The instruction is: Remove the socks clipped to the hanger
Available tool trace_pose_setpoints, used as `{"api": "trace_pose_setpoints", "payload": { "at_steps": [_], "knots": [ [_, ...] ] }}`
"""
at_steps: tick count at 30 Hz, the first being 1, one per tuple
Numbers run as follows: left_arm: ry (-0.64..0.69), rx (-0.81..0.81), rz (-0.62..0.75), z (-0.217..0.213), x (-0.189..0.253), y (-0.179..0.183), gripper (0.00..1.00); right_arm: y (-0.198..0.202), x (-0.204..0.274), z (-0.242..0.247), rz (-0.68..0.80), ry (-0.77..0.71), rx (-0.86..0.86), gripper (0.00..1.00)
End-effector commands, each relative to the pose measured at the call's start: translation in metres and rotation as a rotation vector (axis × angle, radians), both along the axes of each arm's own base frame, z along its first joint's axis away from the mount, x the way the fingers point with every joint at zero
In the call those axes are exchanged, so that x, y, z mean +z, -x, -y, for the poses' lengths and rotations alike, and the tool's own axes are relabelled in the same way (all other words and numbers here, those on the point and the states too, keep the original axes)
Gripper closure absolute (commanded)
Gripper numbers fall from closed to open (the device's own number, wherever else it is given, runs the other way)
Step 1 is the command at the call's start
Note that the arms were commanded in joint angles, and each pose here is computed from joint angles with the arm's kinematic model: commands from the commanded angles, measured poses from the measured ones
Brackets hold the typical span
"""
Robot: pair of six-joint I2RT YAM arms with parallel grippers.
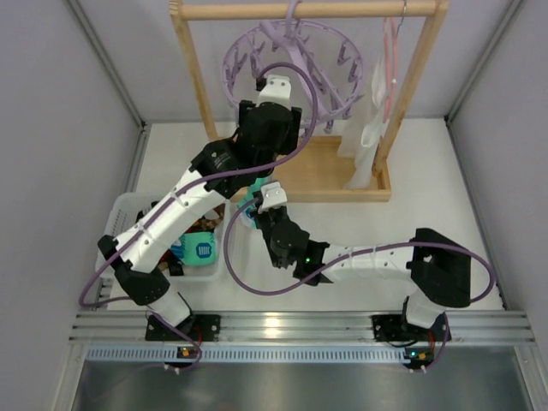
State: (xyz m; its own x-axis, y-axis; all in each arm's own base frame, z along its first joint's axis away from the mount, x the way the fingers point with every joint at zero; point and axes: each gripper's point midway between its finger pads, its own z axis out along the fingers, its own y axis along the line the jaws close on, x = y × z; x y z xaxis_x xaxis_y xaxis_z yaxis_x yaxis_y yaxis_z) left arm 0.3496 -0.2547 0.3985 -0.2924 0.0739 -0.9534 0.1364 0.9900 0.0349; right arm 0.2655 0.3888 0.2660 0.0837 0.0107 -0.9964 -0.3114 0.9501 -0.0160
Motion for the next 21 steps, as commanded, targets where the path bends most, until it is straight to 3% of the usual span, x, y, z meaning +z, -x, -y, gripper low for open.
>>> {"api": "trace_pose_setpoints", "payload": {
  "at_steps": [1,7,11,12,16,21],
  "knots": [
    [-0.029,0.036,0.030,-0.005,0.005,-0.005,0.26,0.014,0.017,-0.016,0.024,-0.046,0.040,1.00],
    [-0.070,0.062,0.023,-0.005,-0.004,-0.012,0.38,0.020,0.018,-0.020,0.036,-0.039,0.057,1.00],
    [-0.069,0.068,0.025,-0.005,-0.004,-0.016,0.62,0.021,0.015,-0.020,0.035,-0.032,0.062,1.00],
    [-0.068,0.072,0.029,-0.005,-0.002,-0.016,0.73,0.021,0.013,-0.020,0.035,-0.031,0.060,1.00],
    [-0.059,0.066,0.030,-0.005,0.001,-0.017,0.90,0.024,0.004,-0.010,0.022,-0.041,0.065,1.00],
    [-0.040,0.064,0.023,-0.006,0.000,-0.019,0.91,0.040,-0.032,0.010,-0.008,-0.063,0.155,1.00]
  ]
}}
